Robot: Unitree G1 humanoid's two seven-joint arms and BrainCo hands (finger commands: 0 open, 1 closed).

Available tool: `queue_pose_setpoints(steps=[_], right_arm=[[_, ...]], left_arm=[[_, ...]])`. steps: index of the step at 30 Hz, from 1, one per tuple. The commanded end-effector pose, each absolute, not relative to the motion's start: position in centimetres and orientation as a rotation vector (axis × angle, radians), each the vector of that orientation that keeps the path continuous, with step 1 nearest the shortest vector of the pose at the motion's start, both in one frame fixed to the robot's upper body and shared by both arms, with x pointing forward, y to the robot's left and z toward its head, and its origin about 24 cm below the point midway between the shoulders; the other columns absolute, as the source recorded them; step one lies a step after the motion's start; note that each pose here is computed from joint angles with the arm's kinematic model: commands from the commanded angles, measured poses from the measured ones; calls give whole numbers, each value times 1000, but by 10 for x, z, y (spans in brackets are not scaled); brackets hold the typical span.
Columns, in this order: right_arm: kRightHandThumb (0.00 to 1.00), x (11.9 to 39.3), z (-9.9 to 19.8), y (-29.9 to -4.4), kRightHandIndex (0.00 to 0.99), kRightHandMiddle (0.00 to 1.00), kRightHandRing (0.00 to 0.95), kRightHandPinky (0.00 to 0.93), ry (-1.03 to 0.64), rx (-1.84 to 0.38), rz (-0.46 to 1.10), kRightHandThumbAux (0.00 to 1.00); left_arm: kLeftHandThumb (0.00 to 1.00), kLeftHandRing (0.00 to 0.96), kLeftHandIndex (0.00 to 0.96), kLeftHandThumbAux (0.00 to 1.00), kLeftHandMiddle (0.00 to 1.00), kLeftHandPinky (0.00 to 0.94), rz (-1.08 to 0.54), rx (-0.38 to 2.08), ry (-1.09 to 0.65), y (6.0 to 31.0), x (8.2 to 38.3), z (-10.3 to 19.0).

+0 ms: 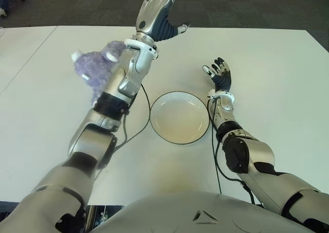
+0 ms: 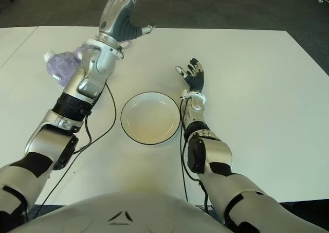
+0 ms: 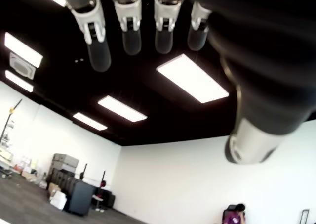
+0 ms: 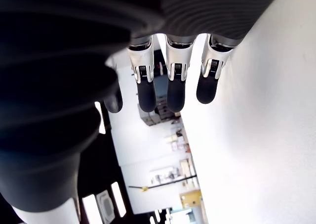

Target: Put the doll into the plate.

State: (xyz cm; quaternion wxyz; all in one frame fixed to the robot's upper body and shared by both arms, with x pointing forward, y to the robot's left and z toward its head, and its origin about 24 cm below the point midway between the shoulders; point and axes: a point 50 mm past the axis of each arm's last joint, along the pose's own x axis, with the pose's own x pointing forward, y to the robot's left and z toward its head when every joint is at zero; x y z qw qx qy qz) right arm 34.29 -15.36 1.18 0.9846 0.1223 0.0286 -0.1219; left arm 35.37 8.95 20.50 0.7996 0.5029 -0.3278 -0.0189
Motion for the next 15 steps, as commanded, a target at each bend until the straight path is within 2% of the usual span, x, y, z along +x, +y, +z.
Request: queue_pose_setpoints(steps=[1, 9, 15], right_arm=[[0, 286, -67, -147, 153, 150, 126, 124, 443, 290, -293, 853], [0, 286, -67, -149, 159, 157, 132, 135, 448, 291, -300, 857], [0, 286, -67, -149, 159, 163, 135, 129, 444, 293, -302, 862]], left_arm=[[202, 34, 0, 678, 65, 0, -52, 1236, -637, 110, 361, 212], [132, 0, 0, 617, 15, 0, -130, 1426, -541, 130, 367, 215], [66, 0, 0, 571, 0, 0, -172, 1533, -472, 145, 370, 203]])
